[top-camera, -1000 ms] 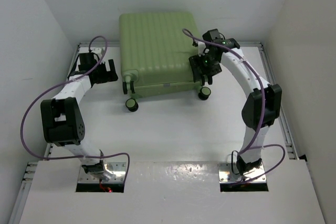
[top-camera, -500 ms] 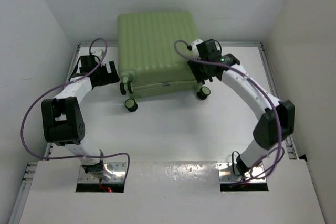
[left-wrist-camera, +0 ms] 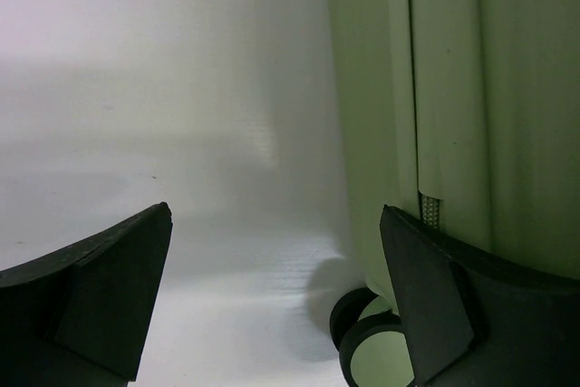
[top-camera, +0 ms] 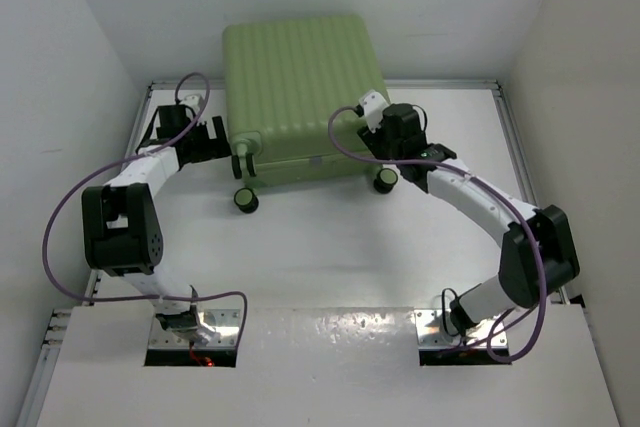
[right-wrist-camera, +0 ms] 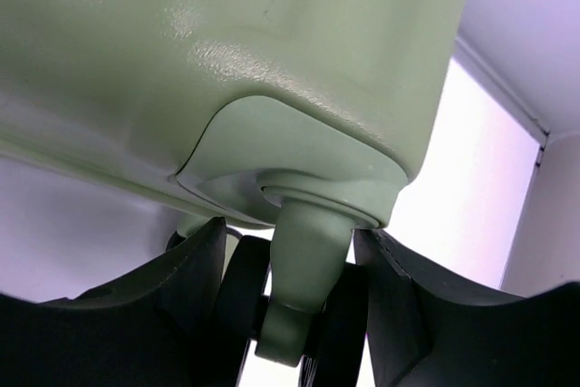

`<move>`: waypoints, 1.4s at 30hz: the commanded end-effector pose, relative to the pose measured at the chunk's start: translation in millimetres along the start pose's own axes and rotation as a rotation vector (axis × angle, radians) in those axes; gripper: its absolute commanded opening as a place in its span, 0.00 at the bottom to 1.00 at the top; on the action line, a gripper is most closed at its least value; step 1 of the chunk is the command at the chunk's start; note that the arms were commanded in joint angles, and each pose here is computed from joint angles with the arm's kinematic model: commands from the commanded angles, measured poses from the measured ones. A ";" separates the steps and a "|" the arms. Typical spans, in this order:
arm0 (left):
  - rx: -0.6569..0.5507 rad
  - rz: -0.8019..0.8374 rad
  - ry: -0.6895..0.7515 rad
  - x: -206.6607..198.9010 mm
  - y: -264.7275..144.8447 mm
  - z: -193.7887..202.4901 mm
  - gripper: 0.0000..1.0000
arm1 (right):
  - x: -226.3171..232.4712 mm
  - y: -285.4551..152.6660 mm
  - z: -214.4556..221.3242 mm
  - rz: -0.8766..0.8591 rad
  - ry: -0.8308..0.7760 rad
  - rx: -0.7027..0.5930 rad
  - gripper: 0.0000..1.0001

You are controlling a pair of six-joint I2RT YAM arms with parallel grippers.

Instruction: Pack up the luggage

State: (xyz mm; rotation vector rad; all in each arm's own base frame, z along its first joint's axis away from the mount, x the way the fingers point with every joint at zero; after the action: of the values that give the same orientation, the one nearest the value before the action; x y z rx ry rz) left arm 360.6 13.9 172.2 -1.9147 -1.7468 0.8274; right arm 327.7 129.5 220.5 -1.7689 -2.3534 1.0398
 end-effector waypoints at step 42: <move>-0.376 0.081 -0.022 -4.4 -137.5 -15.3 0.98 | 44.6 -86.4 25.4 -0.461 0.562 -0.276 0.34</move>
State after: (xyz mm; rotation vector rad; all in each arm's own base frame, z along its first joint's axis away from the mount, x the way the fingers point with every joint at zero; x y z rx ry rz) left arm 271.3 37.2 269.4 -2.1509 -1.9950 0.6260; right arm 233.6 111.4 229.8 -1.4696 -2.2930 0.3313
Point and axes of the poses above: each gripper's point midway between its finger pads, its own y axis out along the fingers, its own x axis along the line the jaws close on, z = x × y, the point moved 10 cm from there along -y, back along the fingers, and after that the axes turned 7 degrees about y, right-handed, at the moved point
